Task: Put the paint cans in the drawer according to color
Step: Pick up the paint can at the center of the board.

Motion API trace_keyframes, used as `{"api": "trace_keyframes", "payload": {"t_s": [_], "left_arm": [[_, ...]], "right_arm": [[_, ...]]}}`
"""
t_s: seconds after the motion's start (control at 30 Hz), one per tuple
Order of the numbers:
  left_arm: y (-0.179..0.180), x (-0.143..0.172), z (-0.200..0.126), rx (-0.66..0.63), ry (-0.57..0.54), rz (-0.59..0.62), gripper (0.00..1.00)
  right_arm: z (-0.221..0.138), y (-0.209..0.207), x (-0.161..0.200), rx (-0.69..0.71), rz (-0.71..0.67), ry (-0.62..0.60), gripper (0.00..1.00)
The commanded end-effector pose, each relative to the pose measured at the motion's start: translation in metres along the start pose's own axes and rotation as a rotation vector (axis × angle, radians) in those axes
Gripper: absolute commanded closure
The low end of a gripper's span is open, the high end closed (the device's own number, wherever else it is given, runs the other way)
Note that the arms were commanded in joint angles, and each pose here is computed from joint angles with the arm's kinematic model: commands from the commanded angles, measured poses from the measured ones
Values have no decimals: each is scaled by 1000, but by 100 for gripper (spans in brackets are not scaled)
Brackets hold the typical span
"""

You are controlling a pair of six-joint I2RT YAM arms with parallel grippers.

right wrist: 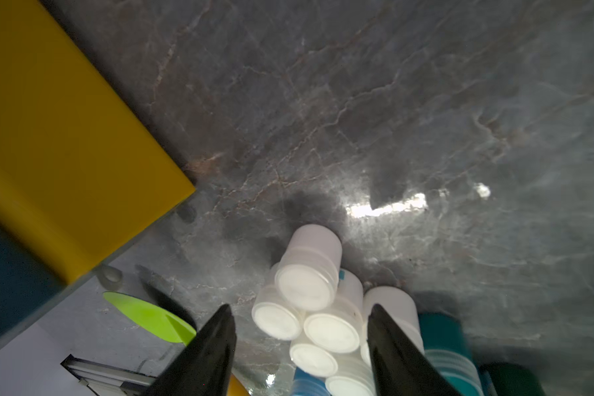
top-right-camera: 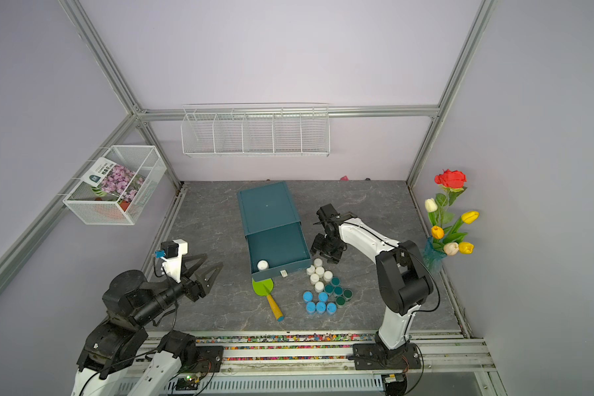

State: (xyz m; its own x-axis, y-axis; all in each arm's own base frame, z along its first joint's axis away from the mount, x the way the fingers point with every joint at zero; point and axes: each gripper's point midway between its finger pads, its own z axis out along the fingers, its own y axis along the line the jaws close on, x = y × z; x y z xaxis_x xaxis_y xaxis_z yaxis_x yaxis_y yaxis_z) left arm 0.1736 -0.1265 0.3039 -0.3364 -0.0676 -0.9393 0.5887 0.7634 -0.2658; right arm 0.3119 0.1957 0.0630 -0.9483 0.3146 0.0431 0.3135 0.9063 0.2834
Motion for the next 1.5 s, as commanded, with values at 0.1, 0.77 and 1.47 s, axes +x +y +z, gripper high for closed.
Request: {"api": "trace_keyframes", "payload": {"t_s": [0.1,0.77,1.47], "left_arm": [[0,-12,-3,-11,-40,-8,29],[1,-11,3,-7,-37,-9,29],[1,-11,2,-7,-39,-16,29]], "right_arm": [[21,-6,0,25,21,39,42],[31,-17,10,91,22,53,45],[14,-27,12,193,-25,-16,76]]}}
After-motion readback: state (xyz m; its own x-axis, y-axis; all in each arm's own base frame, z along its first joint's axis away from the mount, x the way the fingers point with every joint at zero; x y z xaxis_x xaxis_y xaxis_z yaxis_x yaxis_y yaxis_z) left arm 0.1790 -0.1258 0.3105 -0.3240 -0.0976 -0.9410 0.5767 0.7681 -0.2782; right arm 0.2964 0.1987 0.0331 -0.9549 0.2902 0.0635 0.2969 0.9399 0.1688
